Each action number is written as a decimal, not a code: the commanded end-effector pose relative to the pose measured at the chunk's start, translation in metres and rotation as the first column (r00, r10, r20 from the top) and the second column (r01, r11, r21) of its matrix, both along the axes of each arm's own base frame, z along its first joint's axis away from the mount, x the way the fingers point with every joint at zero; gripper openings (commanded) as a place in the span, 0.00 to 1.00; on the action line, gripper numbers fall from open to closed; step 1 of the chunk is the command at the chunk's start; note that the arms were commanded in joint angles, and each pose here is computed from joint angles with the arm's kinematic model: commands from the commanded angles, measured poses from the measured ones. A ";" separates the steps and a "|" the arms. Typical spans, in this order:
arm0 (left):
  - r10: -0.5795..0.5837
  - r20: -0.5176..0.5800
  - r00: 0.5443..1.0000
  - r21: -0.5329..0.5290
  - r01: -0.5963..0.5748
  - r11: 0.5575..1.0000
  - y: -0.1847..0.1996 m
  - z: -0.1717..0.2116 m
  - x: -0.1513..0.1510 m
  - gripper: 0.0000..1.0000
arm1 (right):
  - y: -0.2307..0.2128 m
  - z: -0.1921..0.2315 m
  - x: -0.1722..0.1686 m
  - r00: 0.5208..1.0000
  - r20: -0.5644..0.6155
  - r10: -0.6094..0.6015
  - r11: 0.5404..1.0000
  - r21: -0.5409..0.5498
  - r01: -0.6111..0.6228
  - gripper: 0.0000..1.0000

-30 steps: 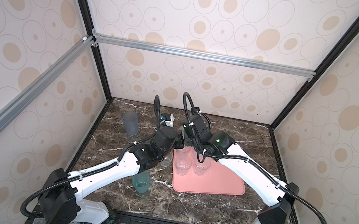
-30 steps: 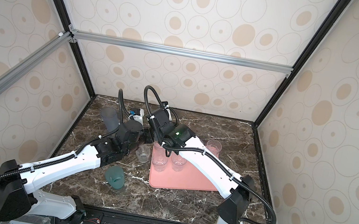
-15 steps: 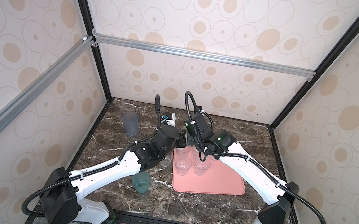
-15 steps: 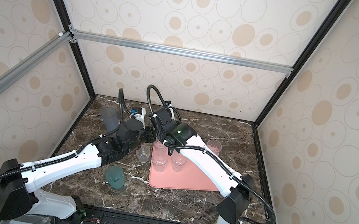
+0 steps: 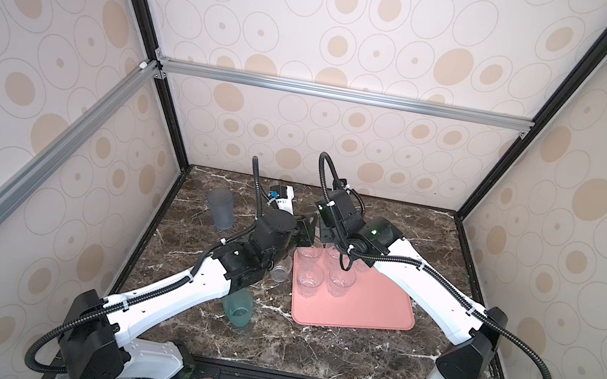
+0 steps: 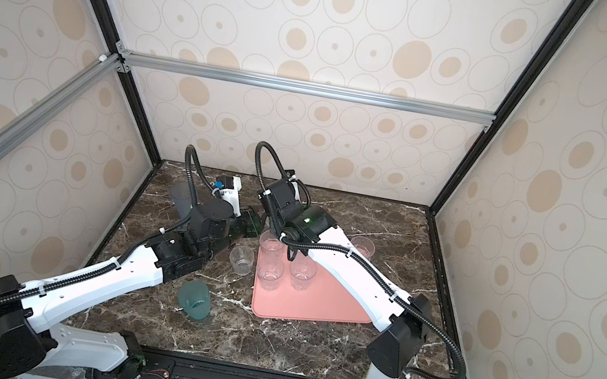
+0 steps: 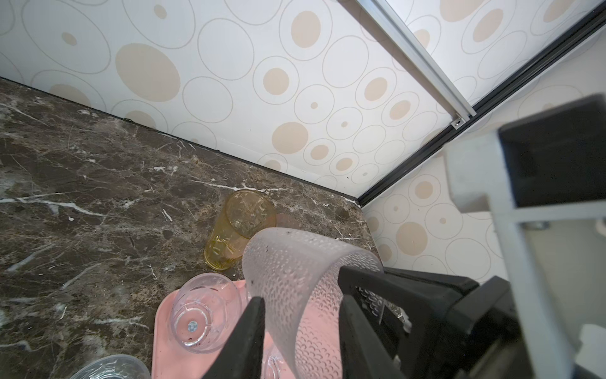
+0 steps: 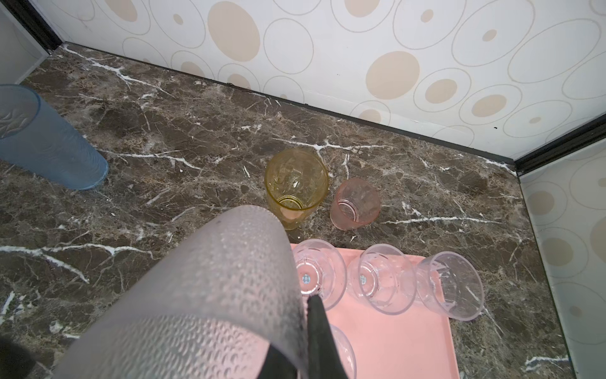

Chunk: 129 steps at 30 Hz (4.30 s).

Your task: Place the glasses into the tray

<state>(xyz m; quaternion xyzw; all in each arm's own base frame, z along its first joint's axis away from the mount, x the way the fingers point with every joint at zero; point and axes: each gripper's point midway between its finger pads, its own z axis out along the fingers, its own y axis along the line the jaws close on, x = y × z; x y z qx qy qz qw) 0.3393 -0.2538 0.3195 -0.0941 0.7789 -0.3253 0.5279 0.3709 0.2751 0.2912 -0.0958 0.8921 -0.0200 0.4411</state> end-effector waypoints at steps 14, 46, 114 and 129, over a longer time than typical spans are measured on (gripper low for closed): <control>0.107 0.053 0.993 0.089 -0.112 0.990 0.036 -0.019 -0.009 0.47 | -0.134 -0.010 -0.024 0.960 -0.229 -0.158 0.945 0.246 0.214 0.00; 0.050 -0.037 0.998 0.169 -0.043 0.985 0.023 -0.082 -0.009 0.52 | -0.185 -0.138 -0.057 0.803 -0.564 -0.192 0.949 0.101 0.298 0.01; 0.025 -0.016 1.000 0.417 -0.016 0.909 0.037 -0.088 -0.012 0.56 | -0.174 -0.116 -0.025 0.828 -0.530 -0.182 0.932 0.175 0.317 0.35; -0.181 -0.397 0.900 0.537 0.388 0.749 0.079 -0.157 -0.033 0.47 | -0.141 -0.105 -0.021 0.860 -0.497 -0.111 0.873 0.364 0.323 0.34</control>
